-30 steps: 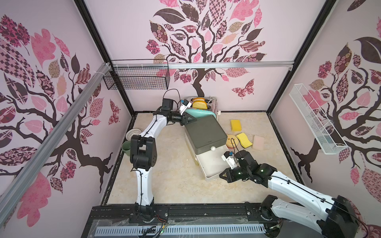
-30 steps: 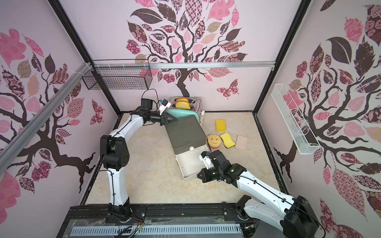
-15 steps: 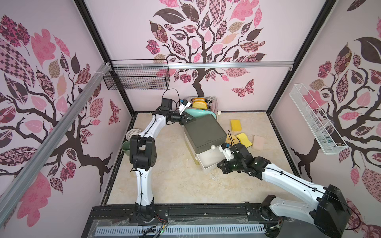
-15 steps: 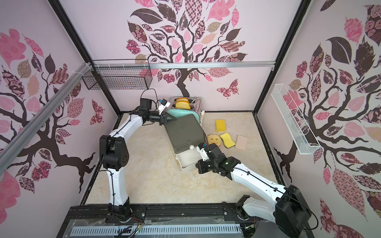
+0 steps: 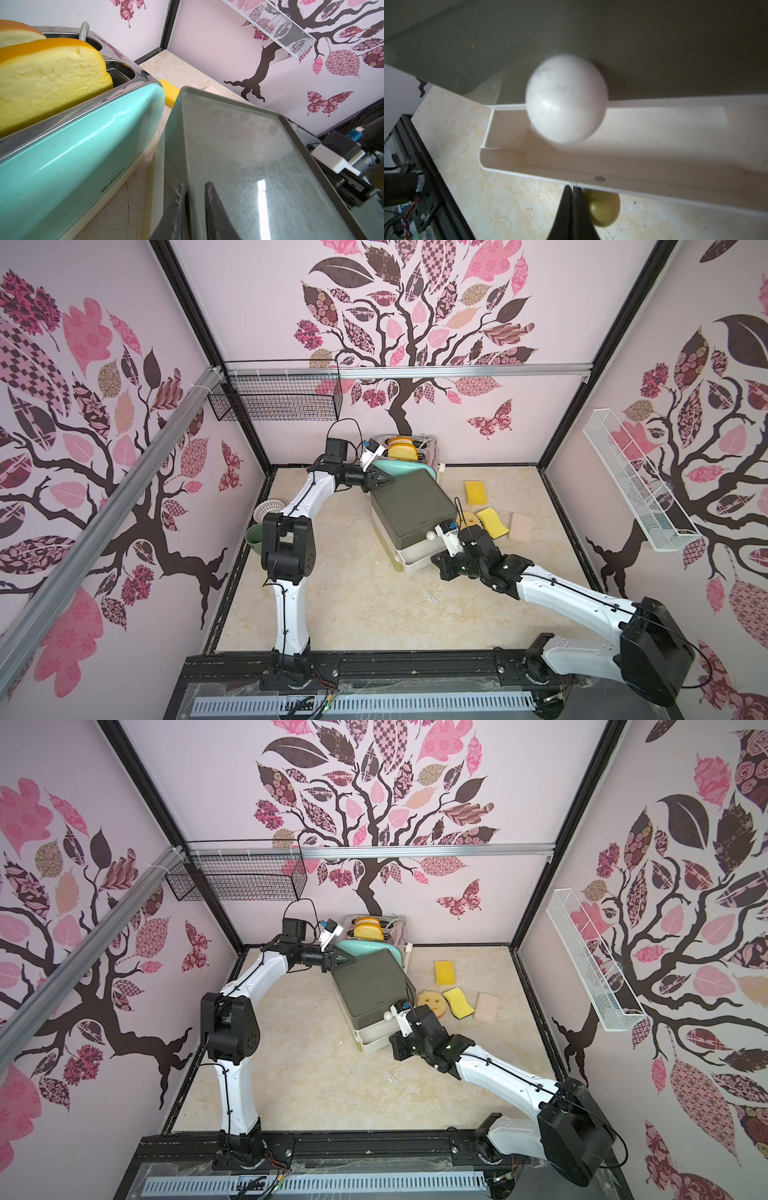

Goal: Take the sponge out of the drawer
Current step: Close the drawer in the storage box.

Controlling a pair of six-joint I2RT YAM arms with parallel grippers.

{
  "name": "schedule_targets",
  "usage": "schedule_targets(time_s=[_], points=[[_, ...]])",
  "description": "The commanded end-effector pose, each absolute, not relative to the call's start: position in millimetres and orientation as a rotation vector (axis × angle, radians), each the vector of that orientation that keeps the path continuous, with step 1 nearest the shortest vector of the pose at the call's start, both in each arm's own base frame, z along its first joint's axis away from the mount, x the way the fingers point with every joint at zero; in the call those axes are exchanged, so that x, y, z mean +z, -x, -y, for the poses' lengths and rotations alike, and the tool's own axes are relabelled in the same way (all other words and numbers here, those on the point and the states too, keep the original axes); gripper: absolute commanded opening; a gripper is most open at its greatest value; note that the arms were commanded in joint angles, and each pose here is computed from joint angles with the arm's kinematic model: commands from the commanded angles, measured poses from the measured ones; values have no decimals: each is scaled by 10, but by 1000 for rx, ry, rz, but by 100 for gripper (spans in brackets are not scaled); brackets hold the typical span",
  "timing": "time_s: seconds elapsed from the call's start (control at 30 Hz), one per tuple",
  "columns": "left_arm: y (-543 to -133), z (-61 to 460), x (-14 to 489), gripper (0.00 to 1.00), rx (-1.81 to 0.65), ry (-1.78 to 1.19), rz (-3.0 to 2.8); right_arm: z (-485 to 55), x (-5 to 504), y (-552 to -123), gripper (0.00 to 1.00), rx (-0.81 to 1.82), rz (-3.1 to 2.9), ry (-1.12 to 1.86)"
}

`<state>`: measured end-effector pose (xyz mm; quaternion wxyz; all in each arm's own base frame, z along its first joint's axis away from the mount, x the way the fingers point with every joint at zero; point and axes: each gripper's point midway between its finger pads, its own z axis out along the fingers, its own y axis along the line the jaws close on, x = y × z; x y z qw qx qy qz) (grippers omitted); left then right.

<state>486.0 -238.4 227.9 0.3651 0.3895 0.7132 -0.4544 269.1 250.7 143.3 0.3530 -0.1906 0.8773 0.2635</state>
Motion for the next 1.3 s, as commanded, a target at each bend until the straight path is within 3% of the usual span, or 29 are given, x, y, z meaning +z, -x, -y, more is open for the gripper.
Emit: schedule_targets(time_s=[0.0, 0.83, 1.1, 1.27], points=[[-4740, 2393, 1625, 20, -1221, -964, -2032, -2476, 1584, -2936, 0, 615, -2141, 445], [-4728, 2397, 1577, 20, -1229, -963, -2041, -2538, 1118, -3053, 0, 552, -1999, 449], [-4734, 2386, 1579, 20, -1219, -964, -2042, -2387, 1367, -2850, 0, 517, -2015, 420], [-4750, 2373, 1587, 20, -1217, -960, -2040, -2057, 1349, -2457, 34, 597, -2128, 281]])
